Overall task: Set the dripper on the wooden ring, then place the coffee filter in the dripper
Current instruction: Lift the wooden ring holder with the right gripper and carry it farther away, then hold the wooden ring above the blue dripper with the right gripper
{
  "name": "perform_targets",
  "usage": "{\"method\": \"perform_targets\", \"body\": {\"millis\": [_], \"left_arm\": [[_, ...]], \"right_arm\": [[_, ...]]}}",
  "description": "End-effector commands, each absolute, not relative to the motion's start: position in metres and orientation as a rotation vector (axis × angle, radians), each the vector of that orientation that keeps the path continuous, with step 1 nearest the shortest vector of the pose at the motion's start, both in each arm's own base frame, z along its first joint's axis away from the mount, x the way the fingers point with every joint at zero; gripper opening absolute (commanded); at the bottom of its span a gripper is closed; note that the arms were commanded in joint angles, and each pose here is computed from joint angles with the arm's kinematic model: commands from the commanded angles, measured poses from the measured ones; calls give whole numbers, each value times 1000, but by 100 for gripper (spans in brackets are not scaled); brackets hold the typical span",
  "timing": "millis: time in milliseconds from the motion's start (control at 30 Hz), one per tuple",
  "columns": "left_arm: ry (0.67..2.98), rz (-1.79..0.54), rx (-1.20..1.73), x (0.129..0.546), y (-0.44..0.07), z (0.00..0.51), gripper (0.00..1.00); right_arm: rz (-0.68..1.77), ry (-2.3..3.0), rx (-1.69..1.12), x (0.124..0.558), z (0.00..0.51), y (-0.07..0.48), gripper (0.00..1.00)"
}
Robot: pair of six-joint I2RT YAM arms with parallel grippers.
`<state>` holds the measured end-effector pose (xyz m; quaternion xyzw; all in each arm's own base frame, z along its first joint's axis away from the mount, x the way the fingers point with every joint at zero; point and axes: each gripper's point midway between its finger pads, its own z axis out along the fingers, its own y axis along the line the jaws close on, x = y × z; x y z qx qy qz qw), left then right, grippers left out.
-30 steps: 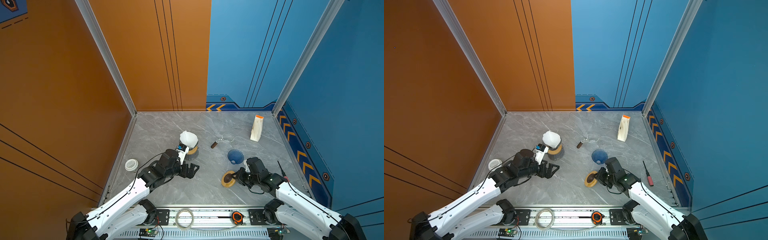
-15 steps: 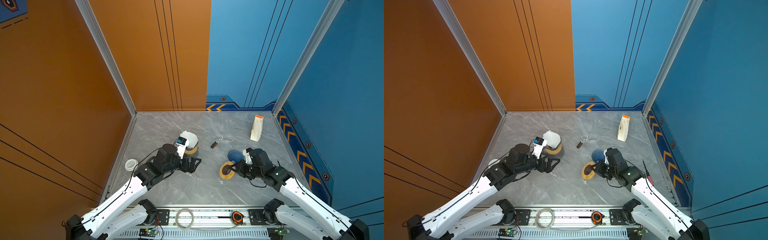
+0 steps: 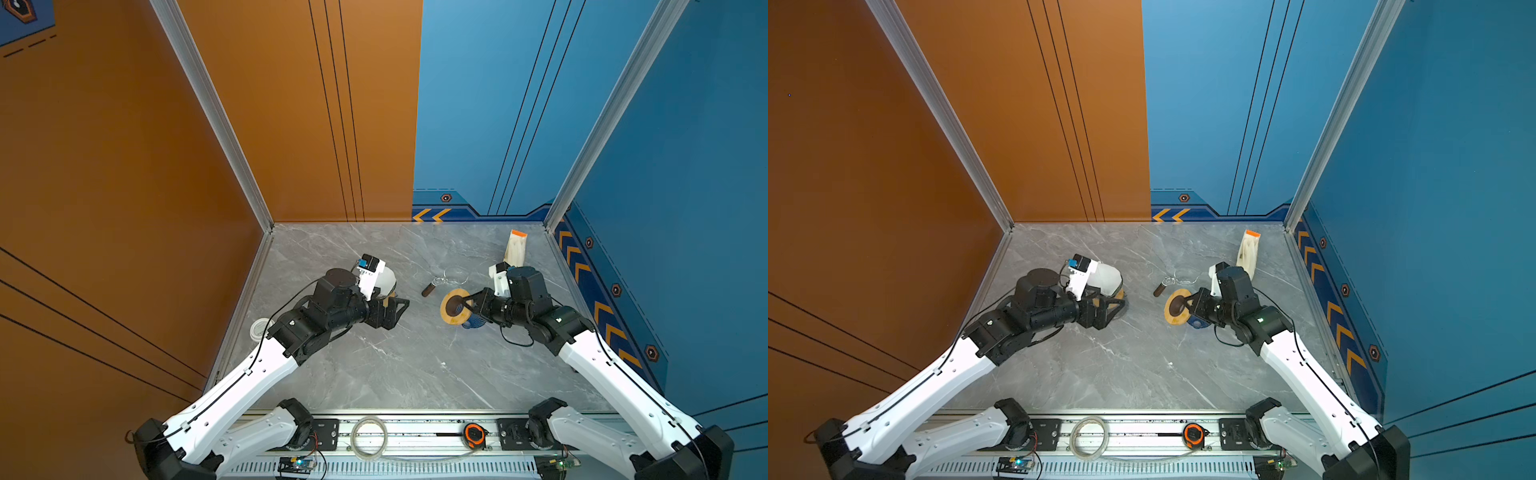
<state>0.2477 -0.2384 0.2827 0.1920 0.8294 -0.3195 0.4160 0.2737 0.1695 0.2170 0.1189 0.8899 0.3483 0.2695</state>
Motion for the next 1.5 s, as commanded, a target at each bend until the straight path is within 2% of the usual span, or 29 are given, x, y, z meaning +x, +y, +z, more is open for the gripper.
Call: {"method": "perform_targets", "body": {"millis": [0, 300, 767, 1467], "left_arm": [[2055, -772, 505, 256, -241, 297, 98], [2070, -780, 512, 281, -256, 297, 98], [2087, -768, 524, 308, -270, 296, 98], [2102, -770, 554, 318, -279, 296, 98]], "right_arm": [[934, 2318, 290, 295, 238, 163, 0], [988, 2252, 302, 348, 248, 161, 0], [1079, 2233, 370, 417, 224, 165, 0], [1138, 2261, 440, 445, 191, 164, 0]]}}
